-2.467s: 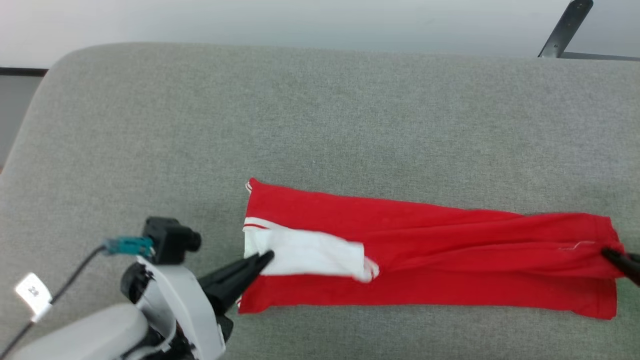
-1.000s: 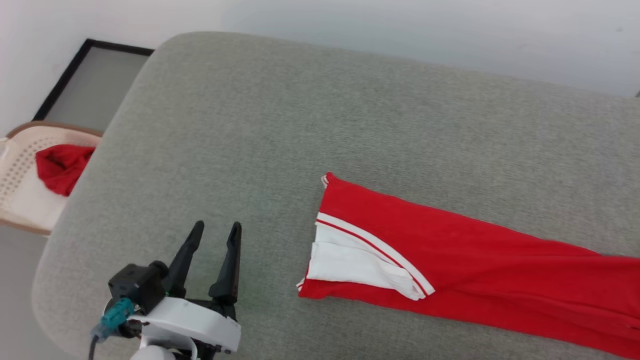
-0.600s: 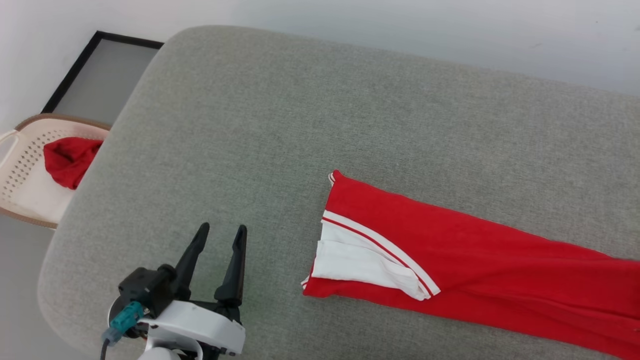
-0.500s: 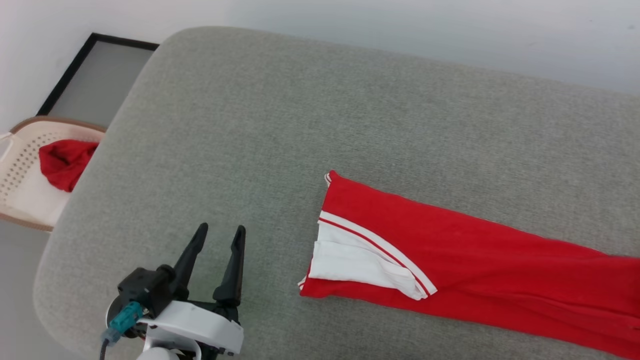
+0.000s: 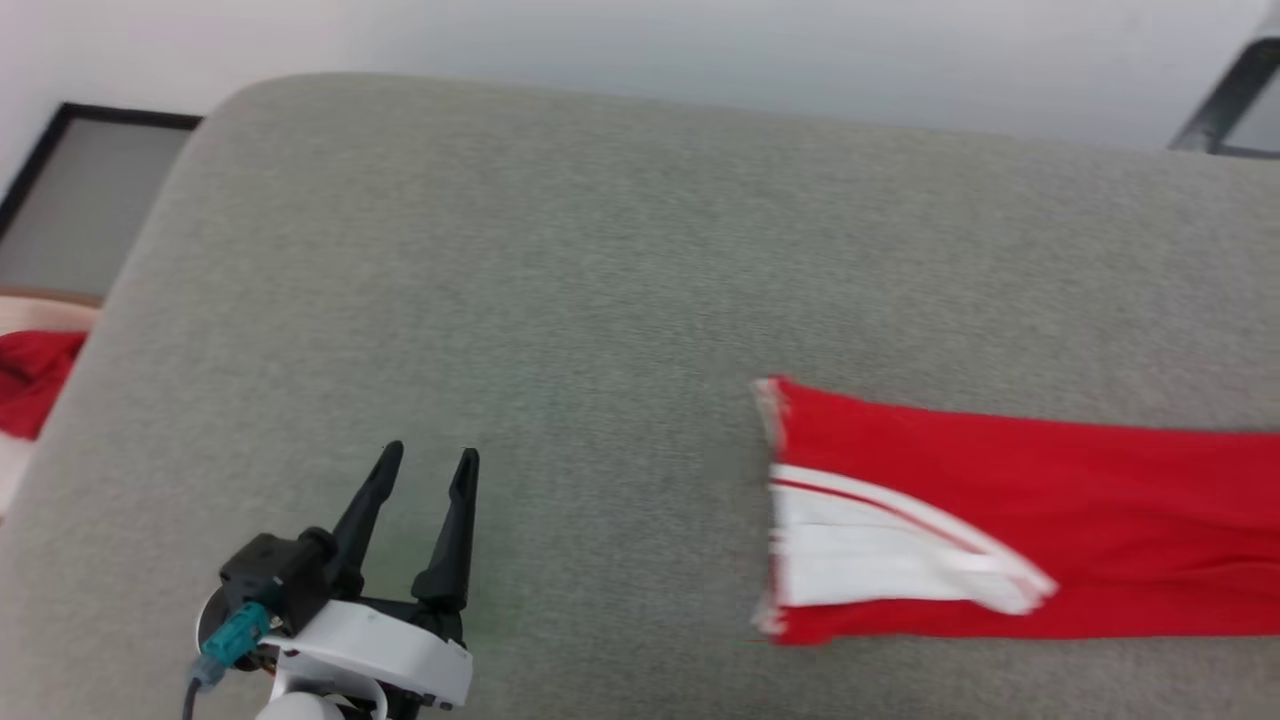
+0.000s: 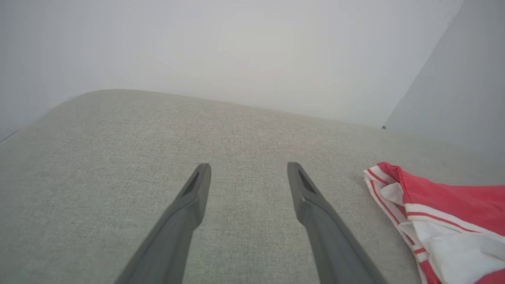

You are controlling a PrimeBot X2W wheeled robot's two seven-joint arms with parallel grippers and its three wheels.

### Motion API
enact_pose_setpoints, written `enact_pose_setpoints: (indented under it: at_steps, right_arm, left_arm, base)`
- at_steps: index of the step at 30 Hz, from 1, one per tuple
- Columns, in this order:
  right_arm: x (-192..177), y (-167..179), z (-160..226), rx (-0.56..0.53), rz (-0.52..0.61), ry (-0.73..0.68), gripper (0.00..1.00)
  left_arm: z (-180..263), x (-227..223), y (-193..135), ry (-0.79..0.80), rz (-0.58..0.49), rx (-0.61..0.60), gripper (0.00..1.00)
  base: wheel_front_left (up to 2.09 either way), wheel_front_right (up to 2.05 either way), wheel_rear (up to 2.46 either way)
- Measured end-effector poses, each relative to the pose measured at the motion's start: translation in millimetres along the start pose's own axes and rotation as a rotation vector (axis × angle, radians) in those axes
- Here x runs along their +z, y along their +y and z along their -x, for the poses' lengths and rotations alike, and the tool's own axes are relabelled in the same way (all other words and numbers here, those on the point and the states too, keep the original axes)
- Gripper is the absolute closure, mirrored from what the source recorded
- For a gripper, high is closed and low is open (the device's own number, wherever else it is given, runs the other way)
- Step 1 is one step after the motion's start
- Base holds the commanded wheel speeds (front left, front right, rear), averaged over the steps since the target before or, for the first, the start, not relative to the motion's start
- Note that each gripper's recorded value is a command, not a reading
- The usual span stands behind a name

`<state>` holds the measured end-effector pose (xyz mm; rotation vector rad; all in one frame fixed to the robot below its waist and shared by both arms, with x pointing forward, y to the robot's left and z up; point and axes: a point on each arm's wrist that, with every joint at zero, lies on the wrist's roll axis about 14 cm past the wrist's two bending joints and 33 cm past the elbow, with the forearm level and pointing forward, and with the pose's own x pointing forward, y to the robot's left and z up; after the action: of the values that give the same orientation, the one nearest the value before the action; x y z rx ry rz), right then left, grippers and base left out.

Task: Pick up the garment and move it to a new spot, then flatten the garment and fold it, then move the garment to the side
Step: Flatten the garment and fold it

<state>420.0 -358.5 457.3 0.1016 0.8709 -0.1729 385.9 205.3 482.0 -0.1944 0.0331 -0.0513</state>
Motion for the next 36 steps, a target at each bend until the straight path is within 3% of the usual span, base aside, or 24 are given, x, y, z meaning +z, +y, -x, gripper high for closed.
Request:
enact_pose_setpoints:
  at_steps: [6, 11, 16, 27, 33, 36]
  right_arm:
    - [21, -68, 23, -0.188, -0.025, -0.088, 1.00]
    - [13, -72, 20, -0.170, -0.078, -0.079, 1.00]
    - [9, -20, 15, 0.011, -0.086, -0.070, 1.00]
    - [9, 139, 52, 0.471, 0.155, -0.067, 1.00]
    - [-9, 211, 59, 0.651, 0.261, -0.009, 1.00]
    - [-16, 231, 56, 0.690, 0.296, 0.020, 1.00]
  left_arm:
    - [-13, -10, -14, 0.029, 0.004, -0.055, 0.00]
    - [-22, -15, -23, 0.043, 0.004, -0.087, 0.00]
    - [-21, -14, -27, 0.041, 0.013, -0.097, 0.00]
    - [-10, -8, -25, 0.024, 0.043, -0.071, 0.00]
    - [-3, -9, -19, 0.025, 0.063, -0.038, 0.00]
    - [1, -10, -14, 0.026, 0.067, -0.021, 0.00]
  base:
    - [0.00, 0.00, 0.00]
    - [0.00, 0.00, 0.00]
    - [0.00, 0.00, 0.00]
    - [0.00, 0.00, 0.00]
    - [0.00, 0.00, 0.00]
    - [0.00, 0.00, 0.00]
